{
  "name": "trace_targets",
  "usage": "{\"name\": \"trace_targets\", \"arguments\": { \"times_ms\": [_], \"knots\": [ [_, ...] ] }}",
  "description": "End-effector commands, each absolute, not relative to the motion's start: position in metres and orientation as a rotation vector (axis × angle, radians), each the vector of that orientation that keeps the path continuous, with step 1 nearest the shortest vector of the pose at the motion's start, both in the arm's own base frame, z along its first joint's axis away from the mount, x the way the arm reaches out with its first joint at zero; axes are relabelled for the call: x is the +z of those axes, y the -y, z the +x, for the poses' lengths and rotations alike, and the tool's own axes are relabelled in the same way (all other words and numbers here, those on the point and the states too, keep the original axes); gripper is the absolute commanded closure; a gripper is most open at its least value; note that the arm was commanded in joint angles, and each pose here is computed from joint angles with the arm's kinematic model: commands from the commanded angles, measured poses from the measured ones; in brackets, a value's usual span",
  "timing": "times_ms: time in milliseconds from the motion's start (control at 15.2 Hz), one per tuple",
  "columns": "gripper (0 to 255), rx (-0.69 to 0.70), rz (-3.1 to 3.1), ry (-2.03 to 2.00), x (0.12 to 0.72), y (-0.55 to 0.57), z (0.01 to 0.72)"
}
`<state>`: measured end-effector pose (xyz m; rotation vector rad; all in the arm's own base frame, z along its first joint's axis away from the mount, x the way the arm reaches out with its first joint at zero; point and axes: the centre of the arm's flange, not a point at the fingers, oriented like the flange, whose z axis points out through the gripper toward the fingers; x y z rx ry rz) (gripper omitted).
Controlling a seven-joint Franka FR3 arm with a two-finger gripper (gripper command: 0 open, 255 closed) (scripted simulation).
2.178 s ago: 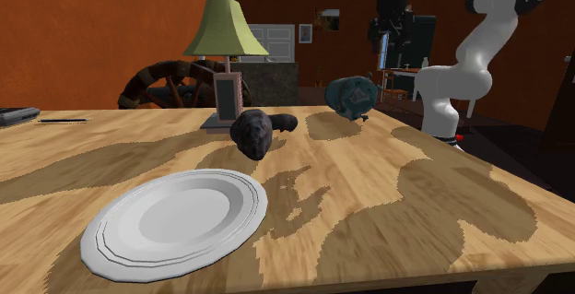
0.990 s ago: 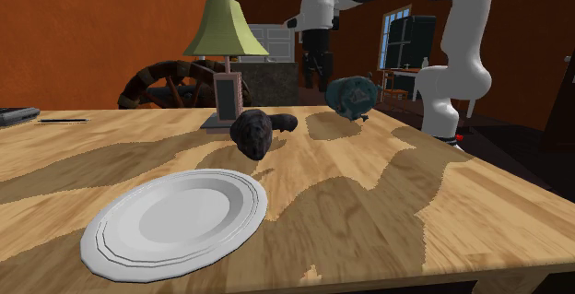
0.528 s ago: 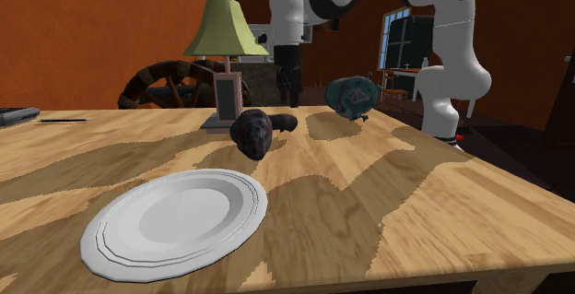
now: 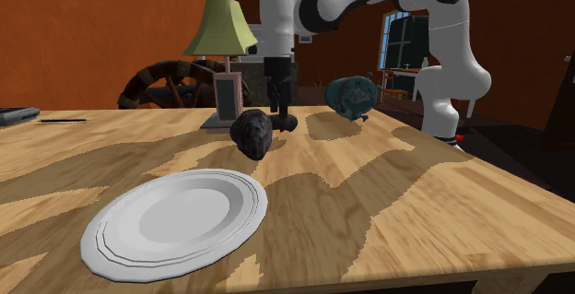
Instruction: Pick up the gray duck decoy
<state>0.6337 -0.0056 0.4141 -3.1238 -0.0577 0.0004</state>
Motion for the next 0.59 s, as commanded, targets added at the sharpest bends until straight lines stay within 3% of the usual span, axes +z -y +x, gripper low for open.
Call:
{"name": "trace_targets", "arguments": {
  "times_ms": [0, 132, 198, 528],
  "knots": [
    [0, 0.034, -3.122, 0.057, 0.390, 0.007, 0.632],
    [0, 0.034, -3.122, 0.057, 0.390, 0.007, 0.632],
    [255, 0.035, -3.122, 0.057, 0.391, 0.005, 0.631],
    [255, 0.034, -3.122, 0.058, 0.388, 0.004, 0.623]
  ]
}}
